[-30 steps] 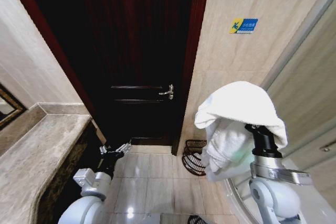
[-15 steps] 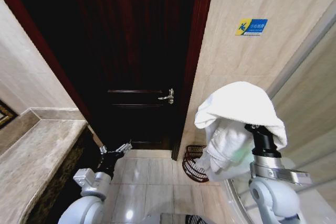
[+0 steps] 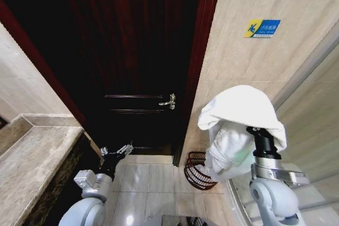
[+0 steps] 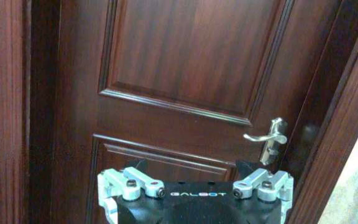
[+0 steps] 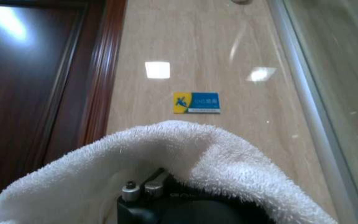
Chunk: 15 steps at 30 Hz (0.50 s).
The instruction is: Discard the used towel into the hamper.
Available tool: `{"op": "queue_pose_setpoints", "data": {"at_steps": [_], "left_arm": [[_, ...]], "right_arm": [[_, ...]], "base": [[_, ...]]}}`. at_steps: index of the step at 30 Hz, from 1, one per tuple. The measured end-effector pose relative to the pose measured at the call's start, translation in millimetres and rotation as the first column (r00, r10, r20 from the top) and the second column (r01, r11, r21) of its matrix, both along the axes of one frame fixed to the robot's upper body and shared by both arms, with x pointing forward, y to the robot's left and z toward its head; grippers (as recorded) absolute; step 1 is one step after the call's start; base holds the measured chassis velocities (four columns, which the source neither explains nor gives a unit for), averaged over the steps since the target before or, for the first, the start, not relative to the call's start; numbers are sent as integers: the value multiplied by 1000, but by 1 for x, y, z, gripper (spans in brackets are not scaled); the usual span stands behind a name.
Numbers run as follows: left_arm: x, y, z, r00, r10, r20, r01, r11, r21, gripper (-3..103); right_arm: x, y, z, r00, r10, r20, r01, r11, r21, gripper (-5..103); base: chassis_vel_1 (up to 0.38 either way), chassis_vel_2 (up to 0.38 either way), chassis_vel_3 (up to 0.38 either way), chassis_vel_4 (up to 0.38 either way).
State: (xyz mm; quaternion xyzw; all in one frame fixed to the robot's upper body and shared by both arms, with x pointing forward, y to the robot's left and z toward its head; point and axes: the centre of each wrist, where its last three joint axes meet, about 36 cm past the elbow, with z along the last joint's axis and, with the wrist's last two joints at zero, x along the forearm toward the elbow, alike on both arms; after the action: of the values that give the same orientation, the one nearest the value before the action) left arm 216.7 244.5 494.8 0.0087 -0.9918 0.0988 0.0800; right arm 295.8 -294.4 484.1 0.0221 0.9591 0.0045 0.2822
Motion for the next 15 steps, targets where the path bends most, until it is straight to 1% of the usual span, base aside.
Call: {"op": "queue_pose_setpoints", "data": {"at_steps": [4, 8, 9, 12, 15], "left_arm": [[0, 0, 0, 1000, 0, 0, 0, 1000, 0, 97], [0, 0, 0, 1000, 0, 0, 0, 1000, 0, 97], [0, 0, 0, 1000, 0, 0, 0, 1000, 0, 97], [0, 0, 0, 1000, 0, 0, 0, 1000, 0, 97], [0, 0, 0, 1000, 0, 0, 0, 1000, 0, 97]], "right_arm": [[5, -5, -7, 1000, -7, -15, 7, 1000, 10, 12], [14, -14, -18, 999, -4, -54, 7, 999, 48, 12], [14, -14, -18, 999, -4, -54, 7, 999, 48, 12], [26, -22, -35, 996, 2, -93, 4, 998, 68, 12], [34, -27, -47, 993, 9, -114, -1, 998, 70, 12]], "base": [[0, 0, 0, 0], [0, 0, 0, 0], [0, 0, 0, 0], [0, 0, 0, 0], [0, 0, 0, 0]]}}
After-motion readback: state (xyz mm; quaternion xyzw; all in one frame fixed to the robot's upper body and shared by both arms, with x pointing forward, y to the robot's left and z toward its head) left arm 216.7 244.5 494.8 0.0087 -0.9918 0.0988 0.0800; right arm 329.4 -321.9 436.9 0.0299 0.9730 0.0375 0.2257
